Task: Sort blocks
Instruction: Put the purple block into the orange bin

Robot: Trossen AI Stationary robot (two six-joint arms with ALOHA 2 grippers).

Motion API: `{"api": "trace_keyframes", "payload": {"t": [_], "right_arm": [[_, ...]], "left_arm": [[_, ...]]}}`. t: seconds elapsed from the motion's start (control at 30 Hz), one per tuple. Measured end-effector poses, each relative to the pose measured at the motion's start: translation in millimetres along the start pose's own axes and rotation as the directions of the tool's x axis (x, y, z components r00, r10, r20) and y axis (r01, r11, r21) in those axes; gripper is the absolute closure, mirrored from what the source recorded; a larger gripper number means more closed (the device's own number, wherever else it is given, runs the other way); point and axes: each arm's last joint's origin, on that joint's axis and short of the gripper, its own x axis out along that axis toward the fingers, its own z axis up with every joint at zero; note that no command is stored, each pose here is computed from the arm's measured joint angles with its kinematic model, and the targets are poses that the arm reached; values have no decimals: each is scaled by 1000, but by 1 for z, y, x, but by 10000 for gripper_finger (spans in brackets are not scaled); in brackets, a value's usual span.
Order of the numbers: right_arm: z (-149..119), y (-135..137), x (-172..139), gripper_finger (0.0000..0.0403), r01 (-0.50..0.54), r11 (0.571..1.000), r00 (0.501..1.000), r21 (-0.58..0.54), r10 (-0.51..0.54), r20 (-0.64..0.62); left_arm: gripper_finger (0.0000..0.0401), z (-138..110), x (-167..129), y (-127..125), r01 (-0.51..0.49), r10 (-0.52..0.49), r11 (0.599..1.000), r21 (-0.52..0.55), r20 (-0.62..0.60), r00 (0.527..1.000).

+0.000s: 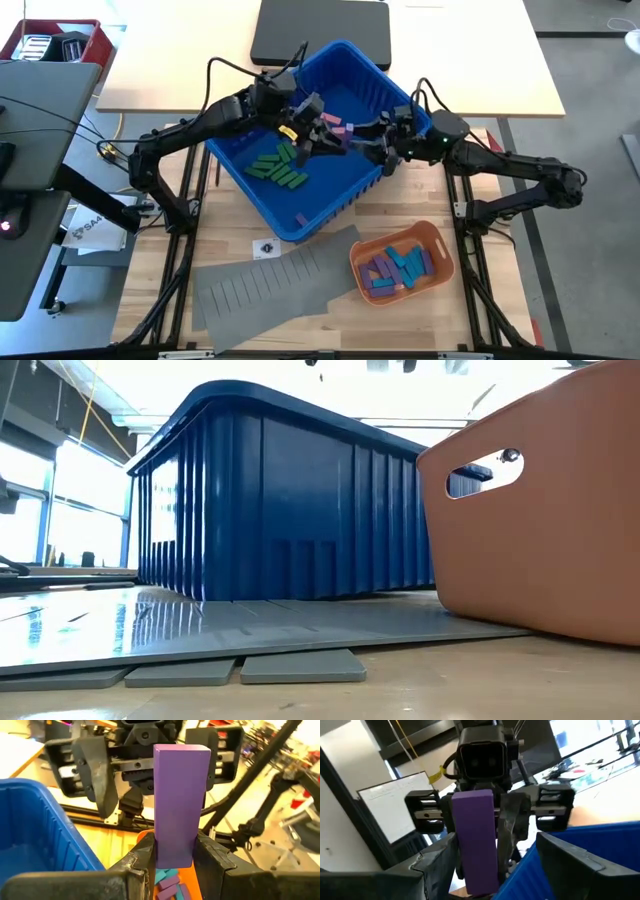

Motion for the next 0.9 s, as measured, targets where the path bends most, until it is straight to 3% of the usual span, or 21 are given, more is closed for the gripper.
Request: {"api": "trace_keyframes", "payload": {"t": [0.37,0.77,0.9], "right_arm": [[-9,0,11,192,-28,997,1000,66,28,0],[-17,0,24,211,30,998,998,49,-33,59],[-17,0,24,250,17,999,998,46,-20,58]], "left_arm": [[314,0,-5,7,47,-46,996,69,-14,999],[311,-6,-10,17,13,-12,1000,8,-77,997],[286,-7,-8,13,17,-16,1000,13,-83,996]]}}
